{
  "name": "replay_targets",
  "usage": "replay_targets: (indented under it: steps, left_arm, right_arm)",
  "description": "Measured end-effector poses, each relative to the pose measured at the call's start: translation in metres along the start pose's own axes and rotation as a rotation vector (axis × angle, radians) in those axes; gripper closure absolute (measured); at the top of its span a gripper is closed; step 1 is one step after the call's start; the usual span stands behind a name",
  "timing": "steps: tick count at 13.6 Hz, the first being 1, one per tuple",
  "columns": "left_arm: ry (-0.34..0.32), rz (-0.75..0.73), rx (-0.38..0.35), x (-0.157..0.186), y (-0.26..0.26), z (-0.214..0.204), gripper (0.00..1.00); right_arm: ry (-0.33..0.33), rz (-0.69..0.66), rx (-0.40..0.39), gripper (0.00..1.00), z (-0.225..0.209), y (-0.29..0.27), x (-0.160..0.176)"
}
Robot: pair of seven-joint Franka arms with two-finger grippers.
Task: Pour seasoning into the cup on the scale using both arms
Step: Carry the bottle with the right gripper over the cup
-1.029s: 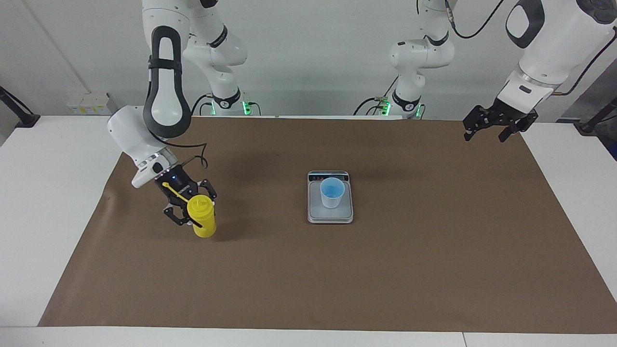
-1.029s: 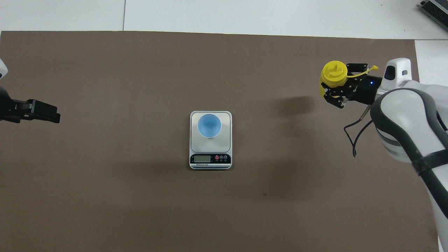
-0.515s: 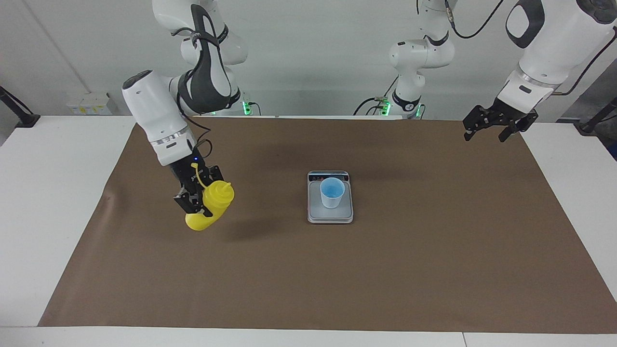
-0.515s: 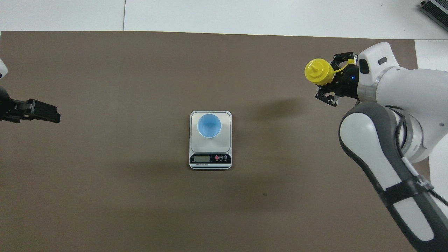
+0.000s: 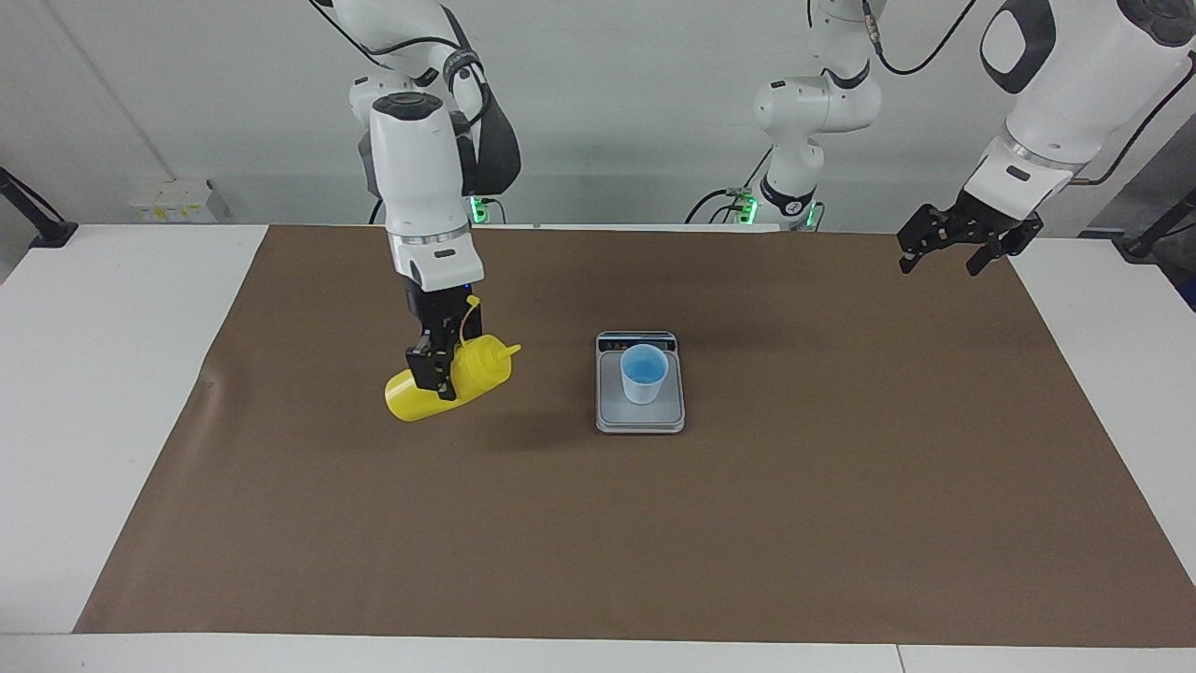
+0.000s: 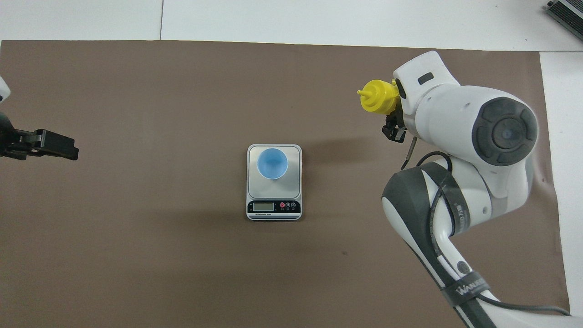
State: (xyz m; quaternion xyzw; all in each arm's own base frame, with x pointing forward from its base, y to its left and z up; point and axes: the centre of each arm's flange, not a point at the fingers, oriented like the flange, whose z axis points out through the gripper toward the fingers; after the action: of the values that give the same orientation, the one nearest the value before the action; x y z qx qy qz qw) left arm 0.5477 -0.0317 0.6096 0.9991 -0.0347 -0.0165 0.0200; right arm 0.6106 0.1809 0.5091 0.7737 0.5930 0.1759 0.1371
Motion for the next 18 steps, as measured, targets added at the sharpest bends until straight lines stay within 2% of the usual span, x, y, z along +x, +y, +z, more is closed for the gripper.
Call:
replay_targets:
  steps: [6, 13, 18]
  left_arm:
    - [0.000, 0.000, 0.000, 0.000, 0.000, 0.000, 0.00]
    - [0.000, 0.000, 0.000, 0.000, 0.000, 0.000, 0.00]
    - [0.000, 0.000, 0.000, 0.000, 0.000, 0.000, 0.00]
  right_arm:
    - [-0.128, -0.251, -0.054, 0.56, 0.022, -0.029, 0.065]
    - [-0.248, -0.523, -0.126, 0.56, 0.060, -0.080, 0.118]
    - [-0.407, -0.682, -0.214, 0.56, 0.094, -0.143, 0.159]
